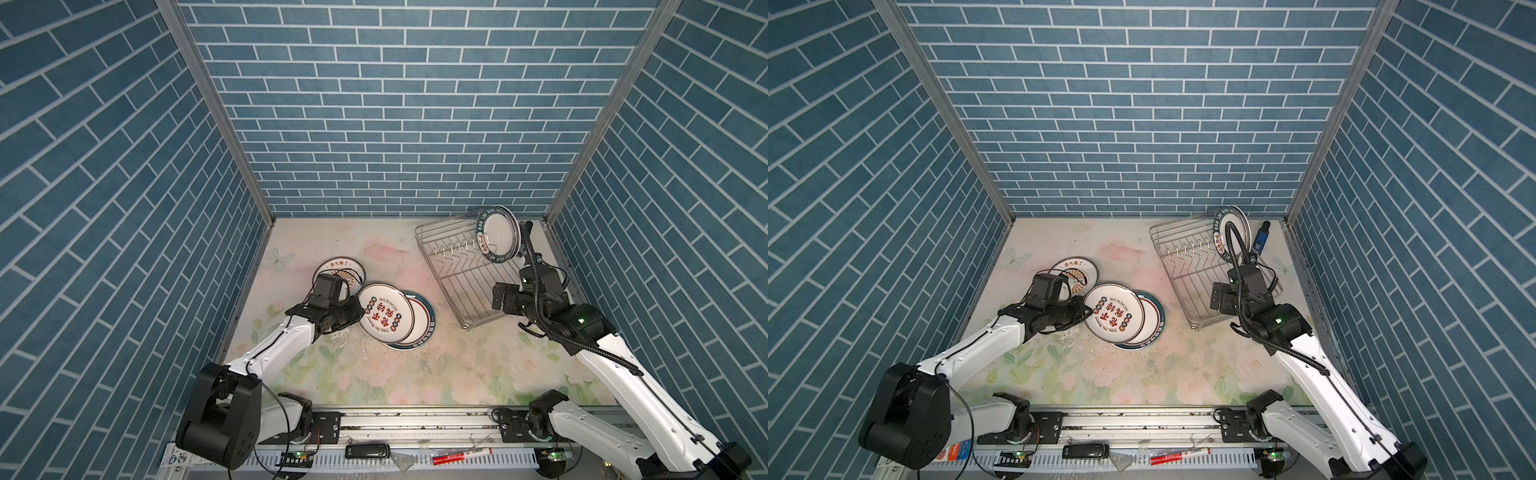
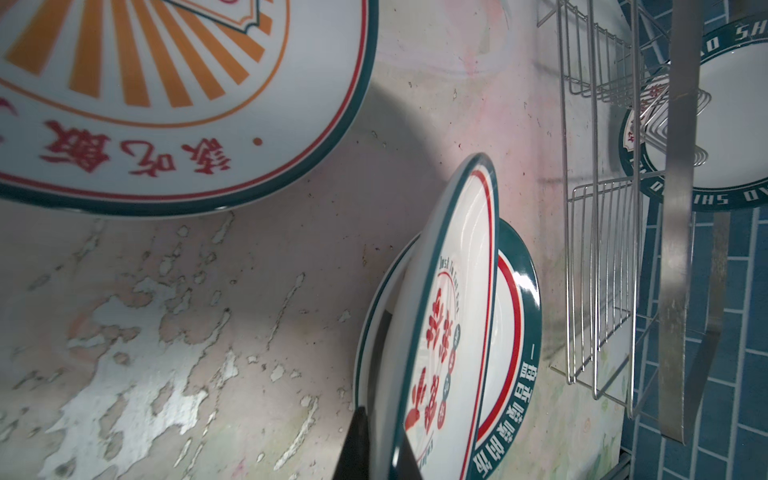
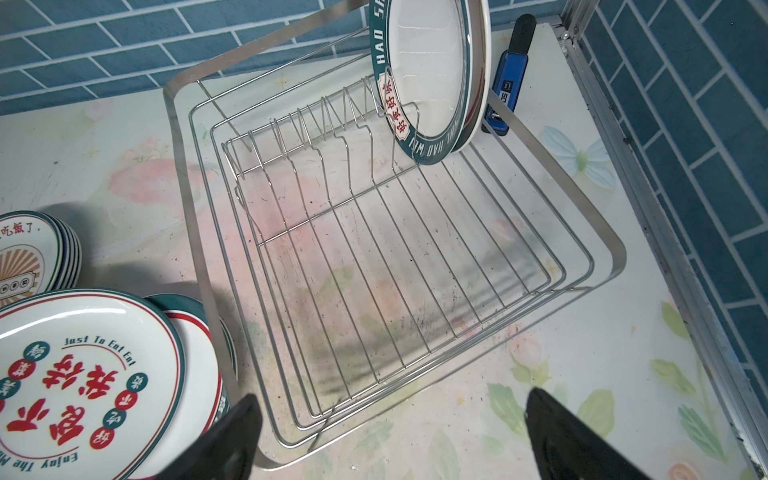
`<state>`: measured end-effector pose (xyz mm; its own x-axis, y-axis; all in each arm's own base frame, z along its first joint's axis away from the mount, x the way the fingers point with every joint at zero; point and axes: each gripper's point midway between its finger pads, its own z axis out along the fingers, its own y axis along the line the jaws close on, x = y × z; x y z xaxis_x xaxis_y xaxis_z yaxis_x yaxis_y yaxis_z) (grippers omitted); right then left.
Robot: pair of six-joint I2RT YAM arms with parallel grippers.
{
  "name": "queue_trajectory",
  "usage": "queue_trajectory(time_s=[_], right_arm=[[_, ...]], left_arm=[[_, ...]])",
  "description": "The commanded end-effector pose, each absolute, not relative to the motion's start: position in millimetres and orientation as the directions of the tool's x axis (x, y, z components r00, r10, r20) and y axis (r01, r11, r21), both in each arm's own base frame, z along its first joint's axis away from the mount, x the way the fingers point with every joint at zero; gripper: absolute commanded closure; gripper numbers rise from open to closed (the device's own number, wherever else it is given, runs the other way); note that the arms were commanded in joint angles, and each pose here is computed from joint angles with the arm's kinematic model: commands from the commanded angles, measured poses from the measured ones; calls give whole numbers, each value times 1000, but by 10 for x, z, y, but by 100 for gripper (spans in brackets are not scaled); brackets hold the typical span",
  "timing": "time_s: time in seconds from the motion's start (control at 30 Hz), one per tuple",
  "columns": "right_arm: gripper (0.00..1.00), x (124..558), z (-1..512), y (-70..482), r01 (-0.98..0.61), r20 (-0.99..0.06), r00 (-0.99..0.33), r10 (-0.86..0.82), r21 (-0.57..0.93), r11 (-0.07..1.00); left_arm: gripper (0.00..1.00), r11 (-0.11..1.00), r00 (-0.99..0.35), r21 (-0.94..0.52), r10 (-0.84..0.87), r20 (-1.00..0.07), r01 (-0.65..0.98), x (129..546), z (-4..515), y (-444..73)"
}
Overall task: Unload the plates from the dish rack
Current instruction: 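Lower the red-lettered plate flat onto the green-rimmed plate with the left gripper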
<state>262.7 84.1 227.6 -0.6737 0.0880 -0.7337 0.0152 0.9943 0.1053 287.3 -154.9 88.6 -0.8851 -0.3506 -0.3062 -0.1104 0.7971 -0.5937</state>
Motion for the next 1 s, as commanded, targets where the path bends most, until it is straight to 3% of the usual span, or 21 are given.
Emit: queue_trajectory(time_s=[0.0,0.27,0.47,0.97], right_arm=[[1,2574,2173,845,3,-714,-695,86,116,993],[1,2586,2064,852,10,-677,-731,83,112,994],[1,2590,2062,891,-6,-673,-735,82,128,992],[1,2619,2007,920,-27,-661,-748,64,126,992]], left_arm=[[93,788,-890,-609,-334,-311,-83,2894,858,-1652],[81,796,-908,-598,-313,-278,-91,2851,712,-1723],[80,803,-914,-589,-302,-272,-89,2845,669,-1727],[62,852,-941,-517,-235,-242,-80,2808,474,-1766]])
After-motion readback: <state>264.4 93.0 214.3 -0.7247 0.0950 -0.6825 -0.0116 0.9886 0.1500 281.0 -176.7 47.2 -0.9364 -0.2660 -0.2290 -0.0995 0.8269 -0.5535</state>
